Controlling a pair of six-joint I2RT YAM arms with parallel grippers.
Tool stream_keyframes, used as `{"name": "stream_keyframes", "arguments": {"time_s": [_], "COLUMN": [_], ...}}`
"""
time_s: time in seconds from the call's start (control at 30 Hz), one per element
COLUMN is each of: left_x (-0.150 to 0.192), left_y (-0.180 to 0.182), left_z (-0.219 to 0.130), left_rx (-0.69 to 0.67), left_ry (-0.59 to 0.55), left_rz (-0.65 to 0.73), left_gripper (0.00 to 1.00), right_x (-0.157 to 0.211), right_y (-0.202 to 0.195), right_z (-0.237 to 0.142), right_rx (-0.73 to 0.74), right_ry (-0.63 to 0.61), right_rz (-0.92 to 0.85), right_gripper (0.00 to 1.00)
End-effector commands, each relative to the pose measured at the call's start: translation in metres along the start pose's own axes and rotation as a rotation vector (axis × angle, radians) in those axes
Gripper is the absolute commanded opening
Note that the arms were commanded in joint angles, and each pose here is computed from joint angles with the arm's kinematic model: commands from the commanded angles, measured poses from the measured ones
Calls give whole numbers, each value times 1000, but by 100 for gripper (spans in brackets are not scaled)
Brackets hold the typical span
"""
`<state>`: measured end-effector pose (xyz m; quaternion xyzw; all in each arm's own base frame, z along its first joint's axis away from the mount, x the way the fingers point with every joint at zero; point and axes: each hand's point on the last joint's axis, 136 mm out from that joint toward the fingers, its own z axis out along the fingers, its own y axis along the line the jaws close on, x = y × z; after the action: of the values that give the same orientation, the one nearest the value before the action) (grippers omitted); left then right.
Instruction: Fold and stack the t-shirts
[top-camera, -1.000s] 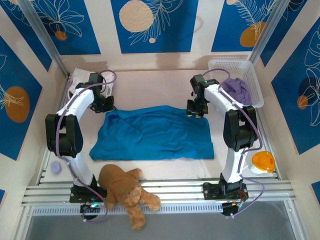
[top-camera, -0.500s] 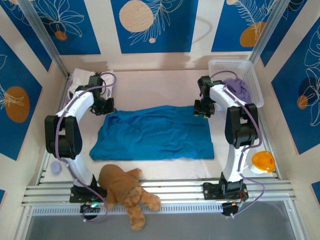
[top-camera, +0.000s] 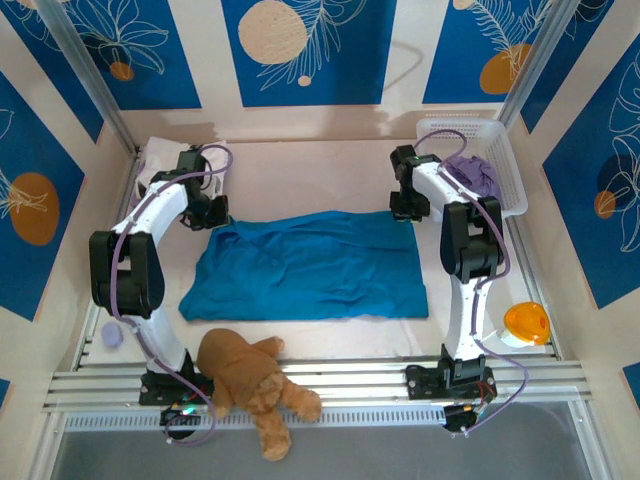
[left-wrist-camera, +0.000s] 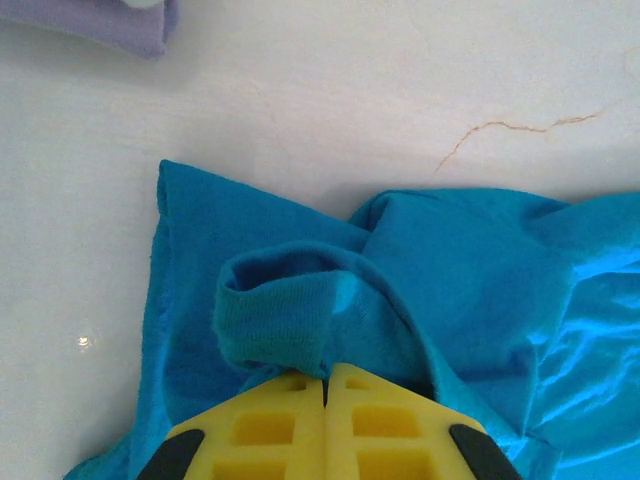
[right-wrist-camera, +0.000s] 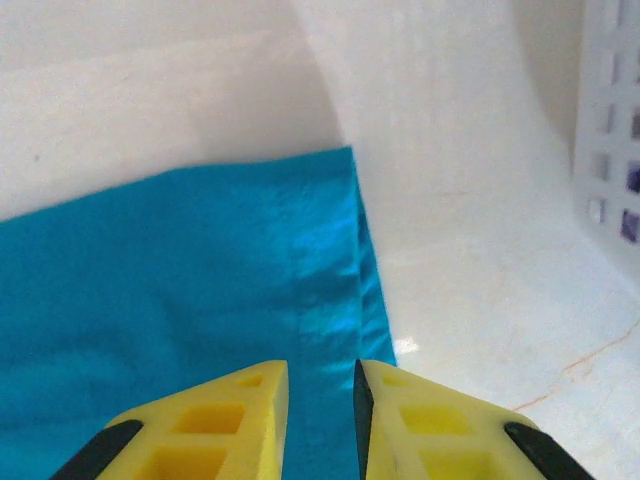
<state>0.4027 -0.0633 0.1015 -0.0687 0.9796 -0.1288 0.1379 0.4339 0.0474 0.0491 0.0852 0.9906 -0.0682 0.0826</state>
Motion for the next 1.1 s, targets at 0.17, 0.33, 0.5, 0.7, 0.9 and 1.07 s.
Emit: {"name": "stream_keyframes", "arguments": {"time_s": [0.17,0.33,0.5,0.7,0.9,1.07], "left_x": [-4,-4,-2,-1,0,-1], "left_y": [-2,-2,-1,-1,0,0], "left_z": [-11,-11,-10,-11,-12,-13], "left_rx": [19,20,18,14,9,9], "left_ry": [-18,-16,-11,-8,-7,-10], "left_rz": [-9,-11,-9,-6,-5,-6], "left_gripper": [0,0,0,0,0,0], "right_x": [-9,-7,-4,-1,-2,2], "right_y": [-1,-1,0,3,4,4], "right_z": [11,21,28,34,33,41], "right_rx": [68,73,61,52,42,36], "right_ry": [-20,-7,6,20,19,45], "right_rz": [-36,-40,-28,-23,-18,-13], "right_gripper": [26,25,20,19,14,18]}}
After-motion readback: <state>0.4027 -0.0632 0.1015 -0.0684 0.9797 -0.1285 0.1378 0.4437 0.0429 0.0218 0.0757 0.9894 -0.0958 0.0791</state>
